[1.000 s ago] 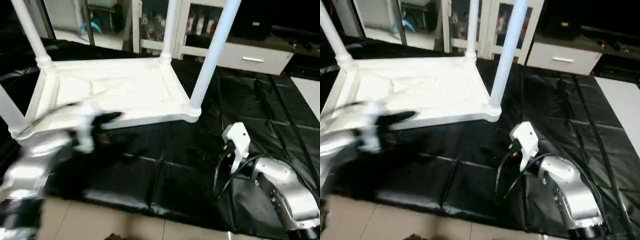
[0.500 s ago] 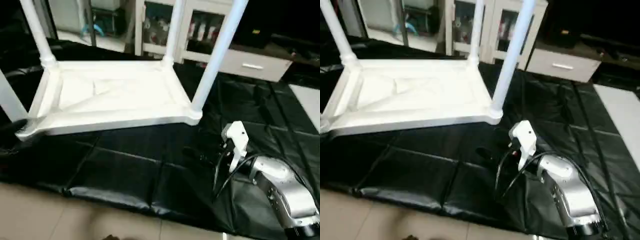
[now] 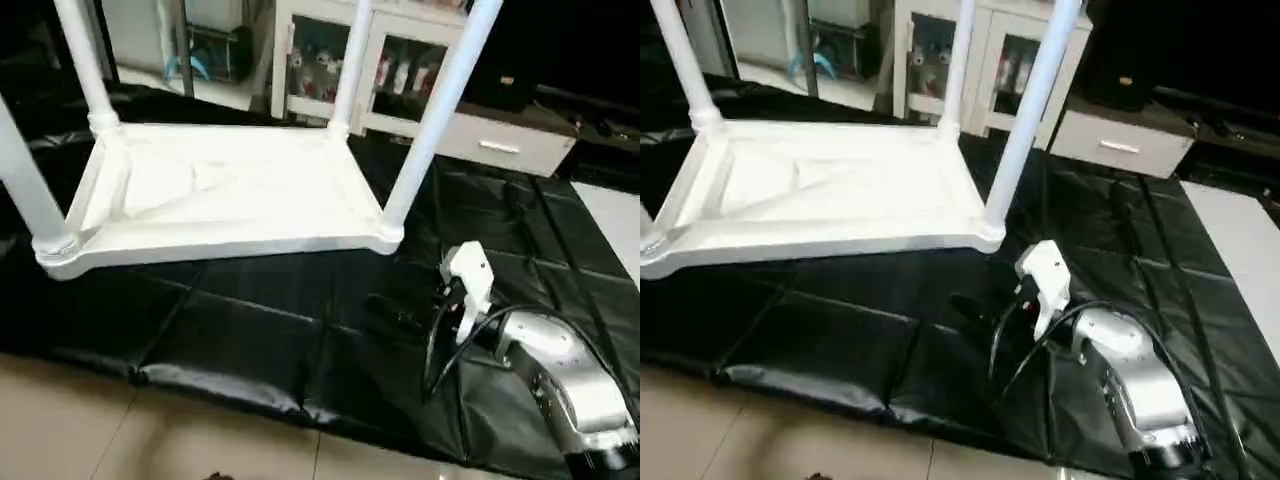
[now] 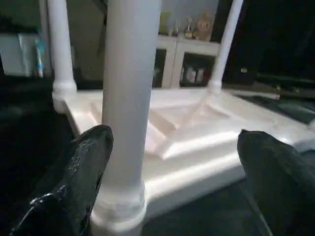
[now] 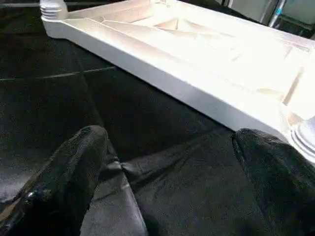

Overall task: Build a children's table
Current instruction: Rotate table base

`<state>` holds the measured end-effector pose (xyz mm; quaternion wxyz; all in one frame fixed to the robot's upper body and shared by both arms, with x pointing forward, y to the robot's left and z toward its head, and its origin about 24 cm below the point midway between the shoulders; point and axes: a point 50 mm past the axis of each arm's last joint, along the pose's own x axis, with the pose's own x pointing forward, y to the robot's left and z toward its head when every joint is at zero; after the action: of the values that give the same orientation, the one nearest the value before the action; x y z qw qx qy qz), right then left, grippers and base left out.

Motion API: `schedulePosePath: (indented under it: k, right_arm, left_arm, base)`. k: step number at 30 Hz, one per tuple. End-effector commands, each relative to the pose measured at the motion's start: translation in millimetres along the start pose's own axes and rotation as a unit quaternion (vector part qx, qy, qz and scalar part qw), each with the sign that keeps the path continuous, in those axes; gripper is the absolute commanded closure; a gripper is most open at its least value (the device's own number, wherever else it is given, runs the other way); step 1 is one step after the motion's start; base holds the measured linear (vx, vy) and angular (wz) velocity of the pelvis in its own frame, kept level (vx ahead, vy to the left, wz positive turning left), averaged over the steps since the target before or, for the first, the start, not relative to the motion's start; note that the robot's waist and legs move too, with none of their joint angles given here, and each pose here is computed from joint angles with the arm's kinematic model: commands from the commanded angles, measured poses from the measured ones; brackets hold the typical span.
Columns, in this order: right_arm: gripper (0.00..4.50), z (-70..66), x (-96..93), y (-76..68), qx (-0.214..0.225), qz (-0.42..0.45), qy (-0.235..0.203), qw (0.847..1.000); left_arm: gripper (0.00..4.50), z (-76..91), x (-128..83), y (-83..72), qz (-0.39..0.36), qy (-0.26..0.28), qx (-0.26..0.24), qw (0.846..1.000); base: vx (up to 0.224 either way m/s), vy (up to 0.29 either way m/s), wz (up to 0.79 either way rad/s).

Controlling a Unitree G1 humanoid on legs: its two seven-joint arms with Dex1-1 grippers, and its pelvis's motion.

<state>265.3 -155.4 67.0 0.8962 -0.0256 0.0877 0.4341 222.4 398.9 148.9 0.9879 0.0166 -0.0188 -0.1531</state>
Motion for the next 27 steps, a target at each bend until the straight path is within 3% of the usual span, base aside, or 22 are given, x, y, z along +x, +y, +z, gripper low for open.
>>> schedulePosePath:
  k: [1, 5, 11, 14, 18, 21, 24, 27]
  right_arm:
    - [0.11, 3.3, 0.1, -2.5, -0.012, -0.007, -0.002, 1.000]
    - [0.11, 3.6, 2.1, -1.6, -0.019, -0.010, -0.001, 1.000]
    - [0.11, 4.0, 3.0, 1.0, -0.022, -0.010, -0.002, 1.000]
    - [0.11, 3.6, 2.6, 2.1, -0.022, -0.012, -0.002, 1.000]
    - [0.11, 2.8, 1.4, 3.1, -0.022, -0.013, -0.002, 1.000]
    - [0.11, 2.6, 0.4, 1.9, -0.023, -0.015, 0.000, 1.000]
    - [0.11, 2.2, -1.9, 1.5, -0.024, -0.019, 0.001, 1.000]
    - [0.11, 1.0, -3.7, 2.1, -0.020, -0.025, 0.000, 0.999]
  left_arm:
    - [0.00, -0.9, 17.2, -4.8, -0.012, -0.006, 0.005, 1.000]
    - [0.00, -1.8, 50.9, -9.6, 0.005, -0.001, 0.040, 0.999]
    - [0.00, -9.5, 77.7, -21.9, -0.008, 0.010, 0.032, 0.999]
    - [0.00, -12.2, 89.3, -31.5, -0.028, 0.006, 0.027, 0.999]
    - [0.00, -13.6, 105.6, -56.8, -0.114, -0.003, -0.006, 0.993]
    - [0.00, -16.5, 107.9, -68.1, -0.161, 0.013, -0.024, 0.987]
    - [0.00, -18.3, 99.3, -68.9, -0.180, 0.022, -0.039, 0.983]
    - [0.00, -14.5, 79.0, -47.7, -0.097, -0.020, -0.033, 0.995]
  base:
    - [0.000, 0.000, 0.00]
    - [0.000, 0.000, 0.00]
    - [0.000, 0.000, 0.00]
    - [0.000, 0.000, 0.00]
    - [0.000, 0.000, 0.00]
    - [0.000, 0.000, 0.00]
    - [0.000, 0.000, 0.00]
    - [0.000, 0.000, 0.00]
